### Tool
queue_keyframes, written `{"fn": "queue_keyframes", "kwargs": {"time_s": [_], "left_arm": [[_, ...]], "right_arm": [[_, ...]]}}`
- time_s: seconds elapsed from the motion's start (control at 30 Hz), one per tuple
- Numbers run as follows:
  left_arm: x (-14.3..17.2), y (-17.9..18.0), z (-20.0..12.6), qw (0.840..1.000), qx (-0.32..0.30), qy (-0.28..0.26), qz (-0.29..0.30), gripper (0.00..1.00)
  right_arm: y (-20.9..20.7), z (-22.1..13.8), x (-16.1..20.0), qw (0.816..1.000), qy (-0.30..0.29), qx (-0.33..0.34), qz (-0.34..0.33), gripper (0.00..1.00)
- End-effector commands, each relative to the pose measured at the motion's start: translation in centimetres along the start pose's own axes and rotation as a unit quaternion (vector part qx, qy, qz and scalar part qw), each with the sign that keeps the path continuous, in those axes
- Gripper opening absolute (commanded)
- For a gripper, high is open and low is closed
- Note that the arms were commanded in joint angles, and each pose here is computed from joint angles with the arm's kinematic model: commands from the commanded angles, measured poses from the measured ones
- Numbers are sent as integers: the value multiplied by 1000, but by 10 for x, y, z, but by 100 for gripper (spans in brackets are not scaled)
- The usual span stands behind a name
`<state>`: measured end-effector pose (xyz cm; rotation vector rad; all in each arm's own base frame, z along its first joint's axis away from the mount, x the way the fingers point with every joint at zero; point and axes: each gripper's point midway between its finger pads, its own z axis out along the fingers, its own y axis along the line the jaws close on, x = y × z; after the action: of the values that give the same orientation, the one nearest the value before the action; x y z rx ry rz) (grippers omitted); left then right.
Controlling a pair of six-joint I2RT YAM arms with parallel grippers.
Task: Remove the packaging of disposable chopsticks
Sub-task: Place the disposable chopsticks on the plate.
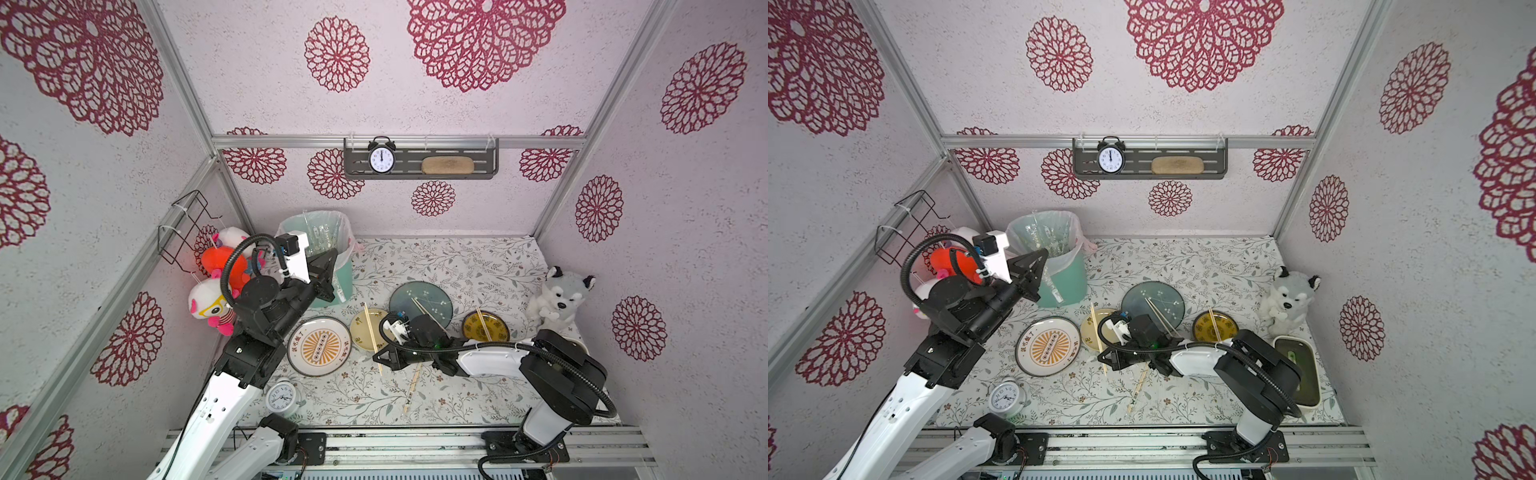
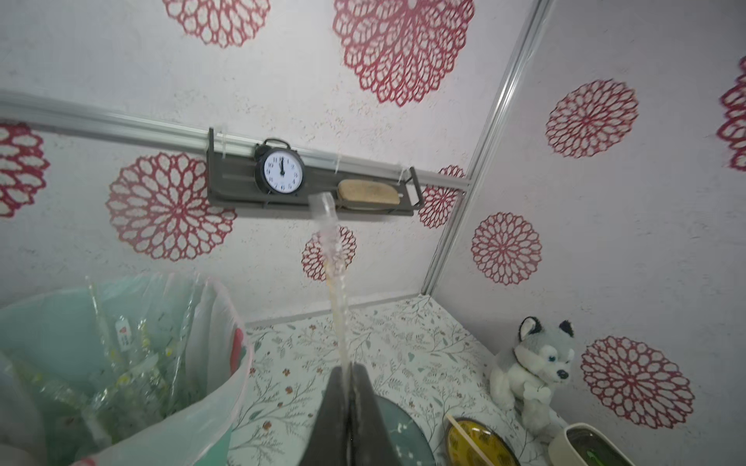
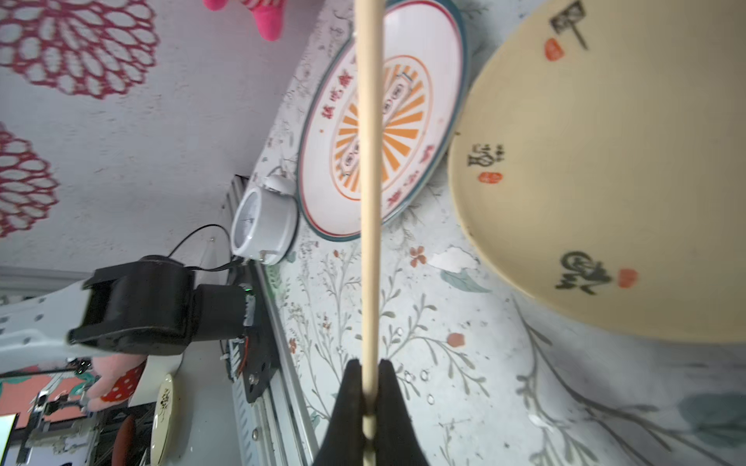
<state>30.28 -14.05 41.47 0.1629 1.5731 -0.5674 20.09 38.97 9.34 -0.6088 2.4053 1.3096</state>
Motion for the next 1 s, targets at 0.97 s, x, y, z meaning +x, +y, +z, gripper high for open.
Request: {"fn": "queue_keyframes", "kwargs": {"time_s": [0.97], "left_arm": [[33, 21, 4, 996, -18, 81, -15, 7]], "right_arm": [[-65, -4, -28, 913, 237, 331, -14, 0]]}}
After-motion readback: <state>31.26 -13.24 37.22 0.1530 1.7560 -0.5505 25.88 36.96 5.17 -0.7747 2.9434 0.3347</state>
